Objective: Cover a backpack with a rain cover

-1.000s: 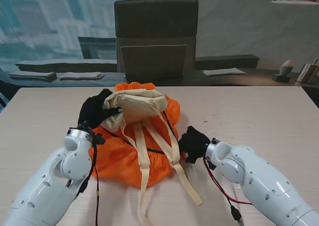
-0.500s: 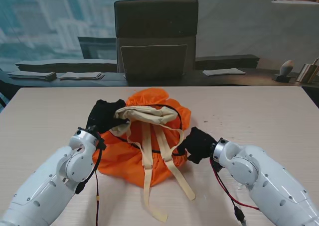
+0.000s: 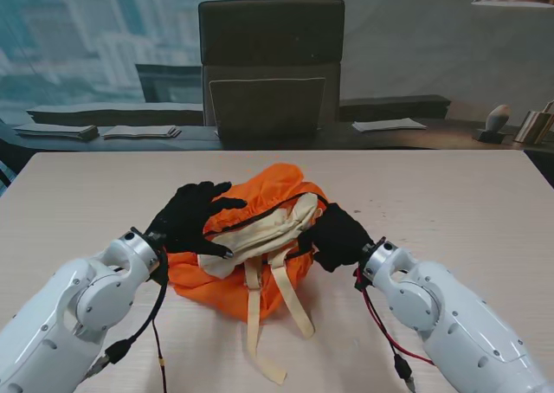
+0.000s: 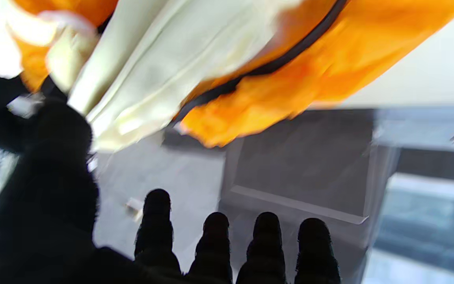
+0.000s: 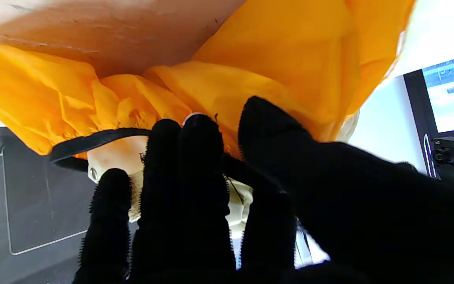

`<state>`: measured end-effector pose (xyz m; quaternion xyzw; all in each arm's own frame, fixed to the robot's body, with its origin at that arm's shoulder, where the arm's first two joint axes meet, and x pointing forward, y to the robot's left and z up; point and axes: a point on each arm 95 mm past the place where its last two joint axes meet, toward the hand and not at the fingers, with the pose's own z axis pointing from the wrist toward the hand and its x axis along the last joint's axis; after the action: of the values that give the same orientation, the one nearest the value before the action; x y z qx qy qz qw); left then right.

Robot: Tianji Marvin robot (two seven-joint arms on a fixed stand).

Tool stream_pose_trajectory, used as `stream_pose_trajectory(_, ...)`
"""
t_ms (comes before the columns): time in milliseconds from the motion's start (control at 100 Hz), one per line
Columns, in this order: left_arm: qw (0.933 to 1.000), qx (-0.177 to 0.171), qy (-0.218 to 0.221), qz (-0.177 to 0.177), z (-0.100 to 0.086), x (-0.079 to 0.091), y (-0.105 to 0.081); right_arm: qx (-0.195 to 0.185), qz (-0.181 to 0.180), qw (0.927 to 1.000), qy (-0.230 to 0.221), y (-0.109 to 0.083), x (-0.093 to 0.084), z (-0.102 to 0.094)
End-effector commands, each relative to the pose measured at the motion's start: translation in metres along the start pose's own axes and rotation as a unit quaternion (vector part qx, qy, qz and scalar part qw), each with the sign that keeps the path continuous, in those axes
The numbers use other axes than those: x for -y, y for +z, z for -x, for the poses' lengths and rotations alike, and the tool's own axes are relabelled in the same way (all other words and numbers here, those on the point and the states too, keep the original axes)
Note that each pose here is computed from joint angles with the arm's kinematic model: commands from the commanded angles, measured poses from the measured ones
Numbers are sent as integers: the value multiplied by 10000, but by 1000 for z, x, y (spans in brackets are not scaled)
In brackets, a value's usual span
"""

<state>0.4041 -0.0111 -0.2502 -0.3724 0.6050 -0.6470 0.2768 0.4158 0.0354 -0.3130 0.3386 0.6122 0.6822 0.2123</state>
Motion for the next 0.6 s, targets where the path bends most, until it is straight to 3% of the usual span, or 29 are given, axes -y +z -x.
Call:
stream_pose_trajectory(0, 9994, -316, 109, -54, -7, -3, 1, 13, -132, 9999, 21, 1, 8, -3)
stream_pose_trajectory(110, 9960, -820, 363, 58, -10, -10, 5, 48, -79, 9999, 67, 1, 11, -3)
stream_pose_trajectory(230, 9922, -1154, 122, 461, -13, -21, 18, 82, 117, 9999, 26, 1, 11, -3)
stream_pose_trajectory(340, 9877, -1334, 168, 801, -13, -32, 25, 178, 297, 9994, 29, 2, 10, -3)
stream_pose_trajectory(590, 9855, -1631, -125, 456, -22, -55, 37, 329, 426, 9985, 94, 3, 10, -2)
